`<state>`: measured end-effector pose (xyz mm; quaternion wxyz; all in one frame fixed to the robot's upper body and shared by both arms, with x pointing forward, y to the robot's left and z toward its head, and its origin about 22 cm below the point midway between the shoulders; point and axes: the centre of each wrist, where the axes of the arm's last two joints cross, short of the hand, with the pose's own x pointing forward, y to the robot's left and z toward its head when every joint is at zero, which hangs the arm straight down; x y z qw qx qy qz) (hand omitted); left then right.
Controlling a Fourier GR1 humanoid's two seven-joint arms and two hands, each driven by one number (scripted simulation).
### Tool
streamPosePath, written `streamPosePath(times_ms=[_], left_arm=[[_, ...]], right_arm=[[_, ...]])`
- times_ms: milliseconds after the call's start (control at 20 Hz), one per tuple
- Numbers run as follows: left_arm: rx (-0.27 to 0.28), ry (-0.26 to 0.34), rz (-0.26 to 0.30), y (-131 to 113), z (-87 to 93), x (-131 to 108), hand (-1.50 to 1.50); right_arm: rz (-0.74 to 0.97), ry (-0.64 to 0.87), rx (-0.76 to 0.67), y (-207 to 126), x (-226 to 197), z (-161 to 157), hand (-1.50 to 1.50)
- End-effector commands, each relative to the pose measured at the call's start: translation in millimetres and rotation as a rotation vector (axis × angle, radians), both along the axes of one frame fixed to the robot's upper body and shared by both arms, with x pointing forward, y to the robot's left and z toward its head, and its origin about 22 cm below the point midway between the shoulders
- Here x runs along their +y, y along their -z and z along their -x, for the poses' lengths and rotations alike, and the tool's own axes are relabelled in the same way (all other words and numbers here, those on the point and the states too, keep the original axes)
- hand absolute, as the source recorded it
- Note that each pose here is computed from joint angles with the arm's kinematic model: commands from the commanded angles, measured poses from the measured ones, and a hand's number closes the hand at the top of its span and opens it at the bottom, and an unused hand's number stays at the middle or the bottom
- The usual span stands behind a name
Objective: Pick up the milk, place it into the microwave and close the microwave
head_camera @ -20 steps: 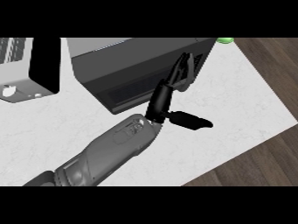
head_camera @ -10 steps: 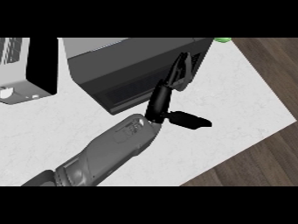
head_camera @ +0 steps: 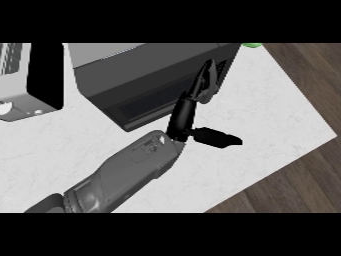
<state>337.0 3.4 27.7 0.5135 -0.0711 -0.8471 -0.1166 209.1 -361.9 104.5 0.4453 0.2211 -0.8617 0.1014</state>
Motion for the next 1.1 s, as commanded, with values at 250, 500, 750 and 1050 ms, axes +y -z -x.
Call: streamPosePath(times_ms=[250,500,750,1050], left_arm=[[0.014,-0.032,0.009,-11,-12.8,-2,-1.50],[0.018,-0.027,0.012,-9,-12.3,-3,-1.50],[0.097,-0.005,-0.019,-4,-15.3,1,1.50],[-0.017,-0.244,-0.272,8,-44.3,48,-1.50]], right_arm=[[-0.003,-0.034,0.005,-5,0,-3,-1.50],[0.000,-0.047,0.002,-11,-2,-5,-1.50],[-0.010,-0.057,0.004,-12,0,-5,-1.50],[0.010,-0.049,0.014,-17,-4,-3,-1.50]])
